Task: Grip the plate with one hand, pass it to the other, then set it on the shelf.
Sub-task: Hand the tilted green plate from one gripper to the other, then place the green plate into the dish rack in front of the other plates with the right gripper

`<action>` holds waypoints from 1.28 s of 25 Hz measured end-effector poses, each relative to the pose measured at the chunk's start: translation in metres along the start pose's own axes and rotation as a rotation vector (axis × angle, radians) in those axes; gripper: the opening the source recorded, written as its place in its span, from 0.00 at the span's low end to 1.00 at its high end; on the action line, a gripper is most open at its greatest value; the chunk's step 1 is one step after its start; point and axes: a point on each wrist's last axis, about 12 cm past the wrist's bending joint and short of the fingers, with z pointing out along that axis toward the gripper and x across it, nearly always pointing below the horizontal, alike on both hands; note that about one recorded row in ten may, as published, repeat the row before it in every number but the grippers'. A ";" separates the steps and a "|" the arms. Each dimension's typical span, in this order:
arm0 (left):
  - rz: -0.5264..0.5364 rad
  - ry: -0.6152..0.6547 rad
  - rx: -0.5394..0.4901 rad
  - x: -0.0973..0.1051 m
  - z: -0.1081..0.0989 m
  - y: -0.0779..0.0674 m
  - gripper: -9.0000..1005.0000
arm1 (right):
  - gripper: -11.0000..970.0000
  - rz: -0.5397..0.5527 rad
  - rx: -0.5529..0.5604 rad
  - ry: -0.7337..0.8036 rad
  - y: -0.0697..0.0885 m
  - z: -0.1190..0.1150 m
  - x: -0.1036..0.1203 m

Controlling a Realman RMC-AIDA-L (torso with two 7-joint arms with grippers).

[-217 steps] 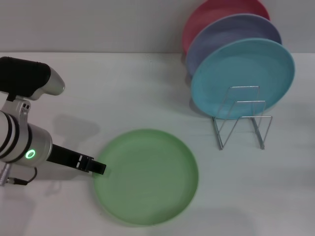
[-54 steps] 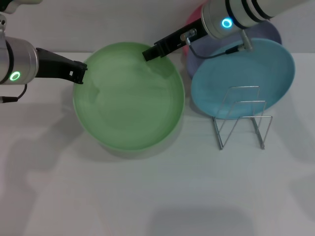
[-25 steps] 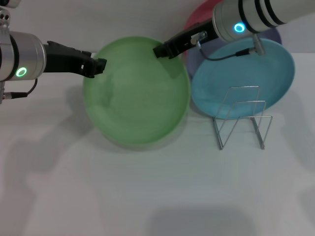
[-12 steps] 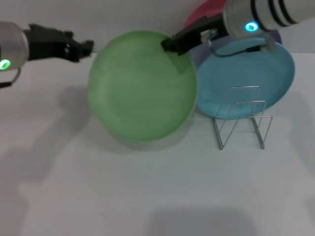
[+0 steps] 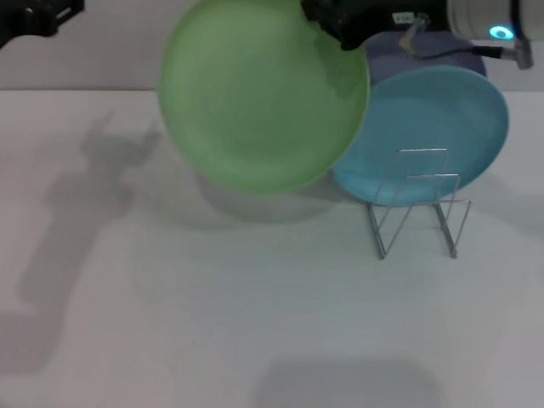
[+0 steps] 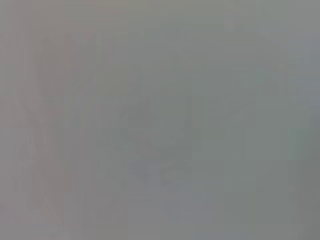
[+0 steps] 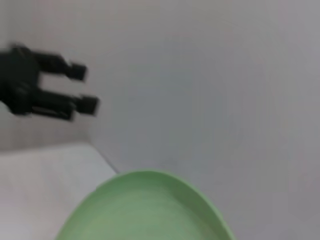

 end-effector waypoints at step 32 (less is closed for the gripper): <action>-0.095 0.068 -0.038 0.049 0.026 0.001 0.82 | 0.06 -0.123 0.085 -0.436 0.009 -0.103 0.140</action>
